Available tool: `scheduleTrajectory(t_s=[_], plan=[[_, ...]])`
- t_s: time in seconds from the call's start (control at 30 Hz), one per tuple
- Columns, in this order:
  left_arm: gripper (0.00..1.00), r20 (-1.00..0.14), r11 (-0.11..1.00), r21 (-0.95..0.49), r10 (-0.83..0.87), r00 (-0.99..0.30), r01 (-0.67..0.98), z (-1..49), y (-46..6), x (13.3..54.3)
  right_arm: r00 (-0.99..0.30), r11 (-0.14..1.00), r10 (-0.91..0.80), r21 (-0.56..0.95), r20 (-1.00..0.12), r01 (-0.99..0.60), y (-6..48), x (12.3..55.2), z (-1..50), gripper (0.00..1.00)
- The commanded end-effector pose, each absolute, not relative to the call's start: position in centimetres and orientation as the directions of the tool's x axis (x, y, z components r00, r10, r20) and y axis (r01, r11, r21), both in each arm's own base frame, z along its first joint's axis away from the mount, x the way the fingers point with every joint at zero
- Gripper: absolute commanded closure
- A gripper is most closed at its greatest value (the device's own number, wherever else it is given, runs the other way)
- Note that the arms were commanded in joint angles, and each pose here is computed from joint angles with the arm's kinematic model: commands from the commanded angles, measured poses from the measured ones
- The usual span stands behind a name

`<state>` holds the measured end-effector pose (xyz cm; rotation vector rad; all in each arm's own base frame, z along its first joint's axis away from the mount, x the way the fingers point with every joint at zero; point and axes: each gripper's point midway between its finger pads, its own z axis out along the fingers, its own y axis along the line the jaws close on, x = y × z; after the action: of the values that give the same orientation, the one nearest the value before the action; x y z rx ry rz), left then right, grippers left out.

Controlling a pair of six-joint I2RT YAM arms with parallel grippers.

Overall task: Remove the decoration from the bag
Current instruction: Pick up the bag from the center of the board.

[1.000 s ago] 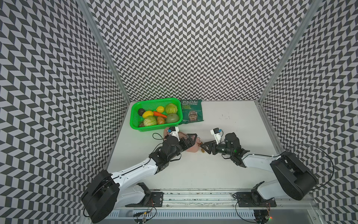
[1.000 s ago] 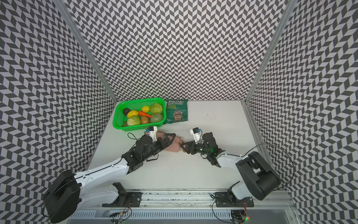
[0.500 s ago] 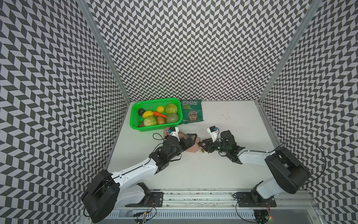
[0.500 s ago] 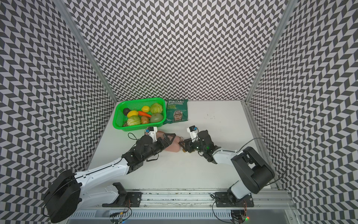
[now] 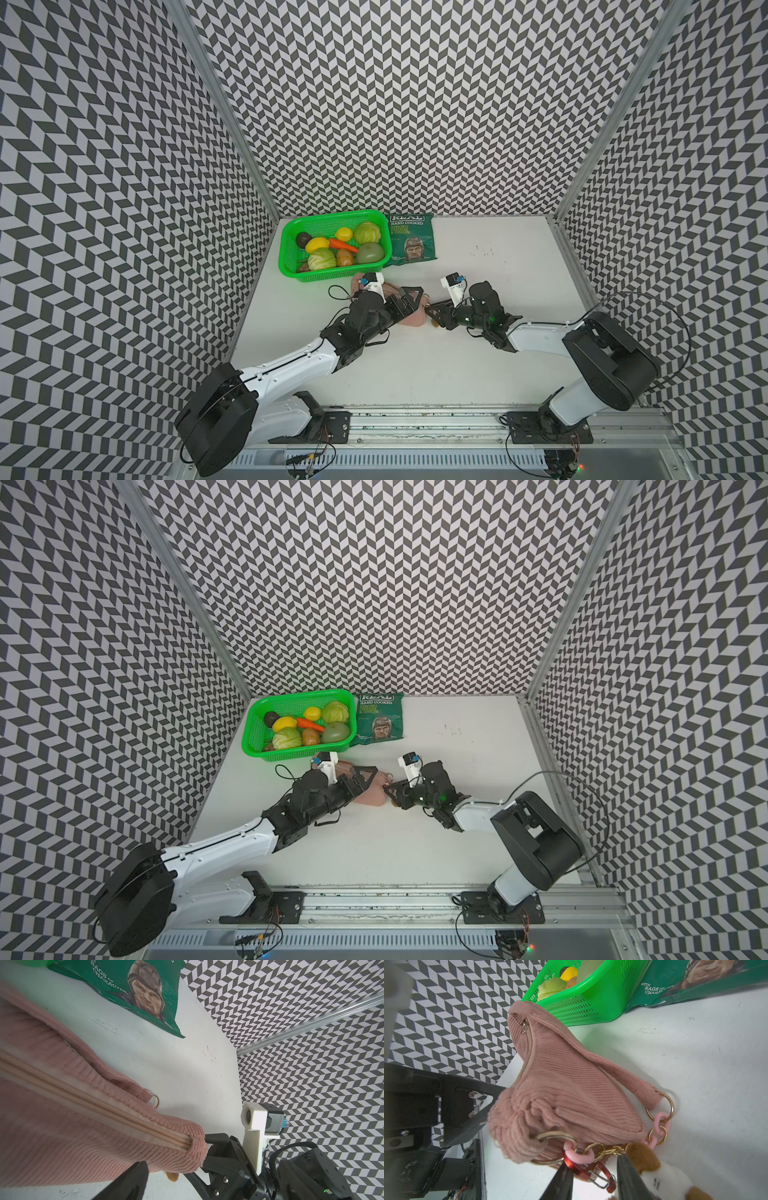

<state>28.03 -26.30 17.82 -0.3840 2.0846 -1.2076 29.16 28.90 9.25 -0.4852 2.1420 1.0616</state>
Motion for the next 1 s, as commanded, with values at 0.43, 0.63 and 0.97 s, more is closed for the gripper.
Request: scheduleTrajectory(t_s=[0.43,0.63,0.97], plan=[[0.0,-0.419,0.496,-0.859,-0.544,-0.727,0.125,19.6,-27.7,28.5,-0.66,0.574,-0.045,0.522,-0.75,-0.631,29.0,28.3,9.8,0.98],[0.01,-0.389,0.46,-0.88,-0.552,-0.737,0.119,20.1,-28.1,28.3,-0.65,0.607,-0.049,0.494,-0.758,-0.623,28.2,28.3,10.9,1.0],[0.1,-0.254,0.322,-0.944,-0.557,-0.791,0.076,21.0,-31.3,27.1,-0.679,0.651,-0.116,0.461,-0.725,-0.603,27.8,28.5,12.1,1.0]])
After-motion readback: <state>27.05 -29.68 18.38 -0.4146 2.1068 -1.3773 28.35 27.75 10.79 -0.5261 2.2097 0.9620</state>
